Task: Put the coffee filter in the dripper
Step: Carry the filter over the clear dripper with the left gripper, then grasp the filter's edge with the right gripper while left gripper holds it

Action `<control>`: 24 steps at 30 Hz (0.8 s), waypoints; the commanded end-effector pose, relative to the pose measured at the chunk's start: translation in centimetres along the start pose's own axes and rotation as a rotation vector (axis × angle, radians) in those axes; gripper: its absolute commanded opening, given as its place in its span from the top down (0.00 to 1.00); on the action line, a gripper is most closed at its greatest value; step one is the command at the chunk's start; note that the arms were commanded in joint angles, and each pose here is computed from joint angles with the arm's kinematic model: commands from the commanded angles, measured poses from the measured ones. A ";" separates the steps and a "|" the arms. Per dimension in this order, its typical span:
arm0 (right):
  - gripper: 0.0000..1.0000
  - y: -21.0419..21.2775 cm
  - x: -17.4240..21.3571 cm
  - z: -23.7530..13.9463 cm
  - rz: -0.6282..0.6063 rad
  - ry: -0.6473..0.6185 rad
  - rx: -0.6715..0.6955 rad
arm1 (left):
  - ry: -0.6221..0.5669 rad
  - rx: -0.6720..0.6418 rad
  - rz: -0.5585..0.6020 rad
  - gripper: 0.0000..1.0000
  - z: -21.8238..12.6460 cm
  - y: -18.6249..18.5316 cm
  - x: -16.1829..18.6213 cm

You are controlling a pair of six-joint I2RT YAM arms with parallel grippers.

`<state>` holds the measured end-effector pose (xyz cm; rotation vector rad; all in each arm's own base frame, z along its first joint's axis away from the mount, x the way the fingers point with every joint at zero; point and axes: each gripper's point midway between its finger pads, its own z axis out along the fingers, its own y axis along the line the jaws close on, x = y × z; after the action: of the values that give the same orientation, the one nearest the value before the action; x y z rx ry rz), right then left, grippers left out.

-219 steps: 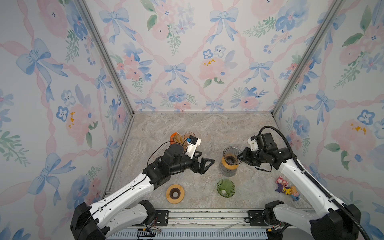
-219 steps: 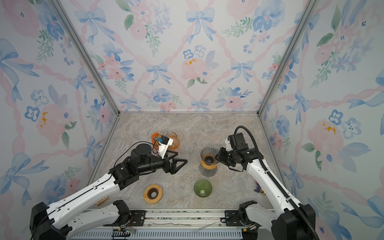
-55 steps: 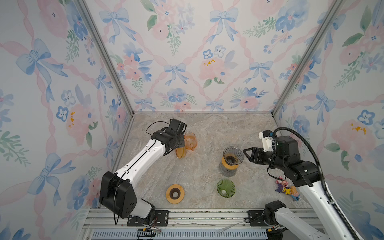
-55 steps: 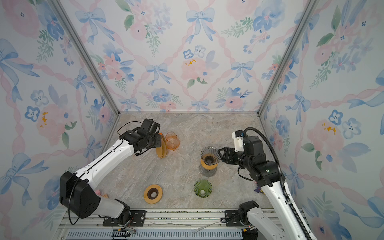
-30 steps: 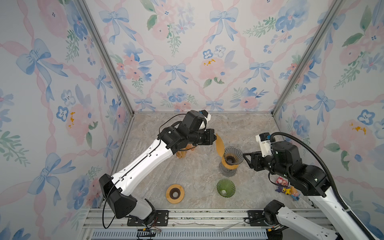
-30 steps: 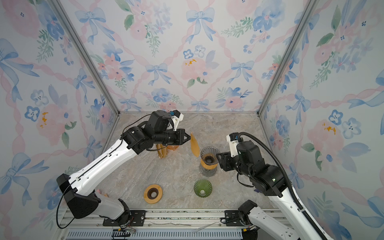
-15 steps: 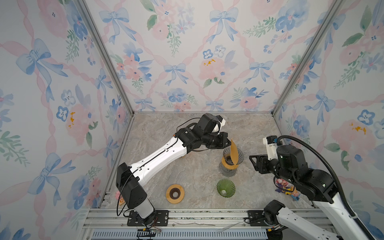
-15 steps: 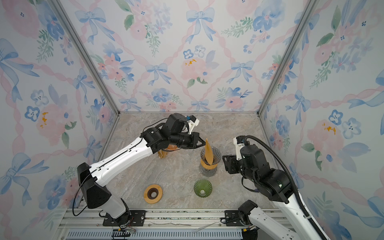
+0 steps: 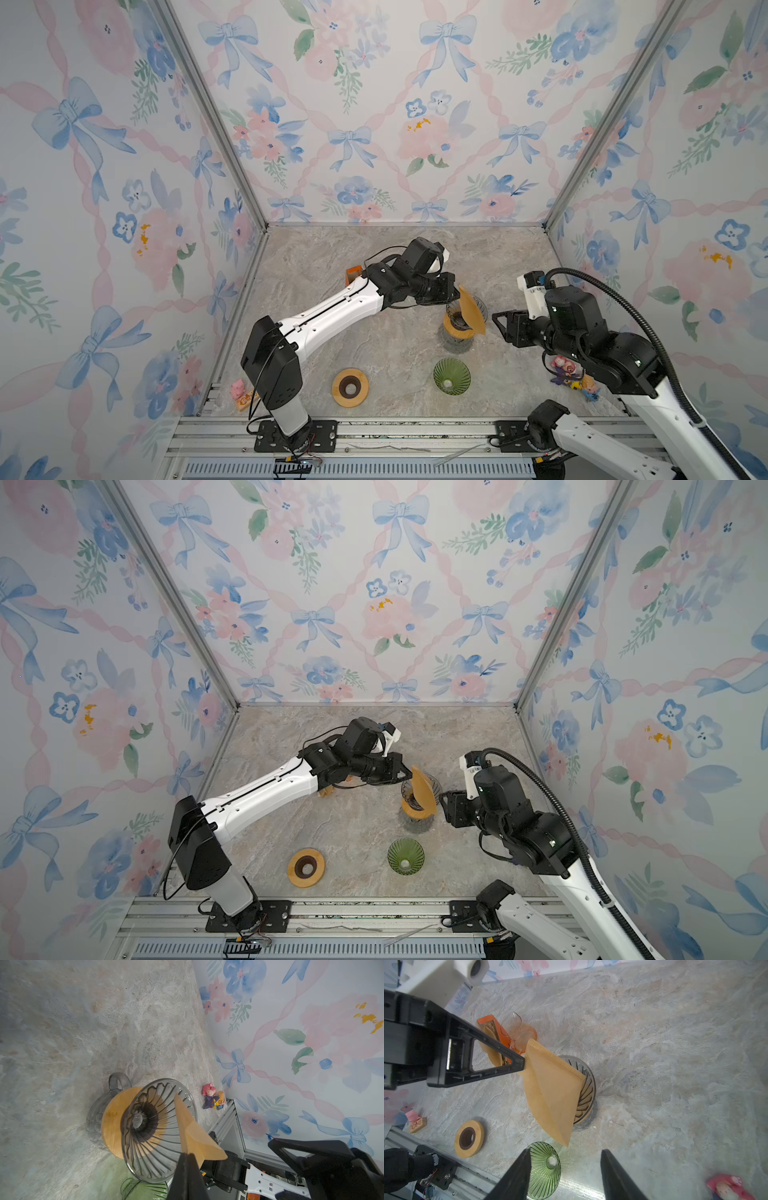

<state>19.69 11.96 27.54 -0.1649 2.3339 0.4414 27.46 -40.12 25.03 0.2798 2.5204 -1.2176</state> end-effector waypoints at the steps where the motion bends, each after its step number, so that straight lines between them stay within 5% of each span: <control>1: 0.46 1.2 -0.4 -0.2 -0.008 0.010 -0.054 | -0.016 -0.013 -0.010 0.96 0.2 1.0 -0.5; 7: 0.47 2.4 -0.6 0.8 -0.025 0.038 -0.090 | -0.027 -0.029 0.023 0.79 0.2 1.6 -0.5; 13: 0.47 2.3 -0.7 1.7 -0.028 0.056 -0.074 | -0.137 -0.041 0.190 0.63 -2.2 1.6 -0.7; 24: 0.47 3.3 -0.8 3.0 -0.112 0.091 -0.057 | -0.364 0.162 0.245 0.51 -6.0 1.9 1.7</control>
<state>21.03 15.58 26.01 -0.3012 2.4171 0.4797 25.08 -34.02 24.78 0.3615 2.1493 -1.1976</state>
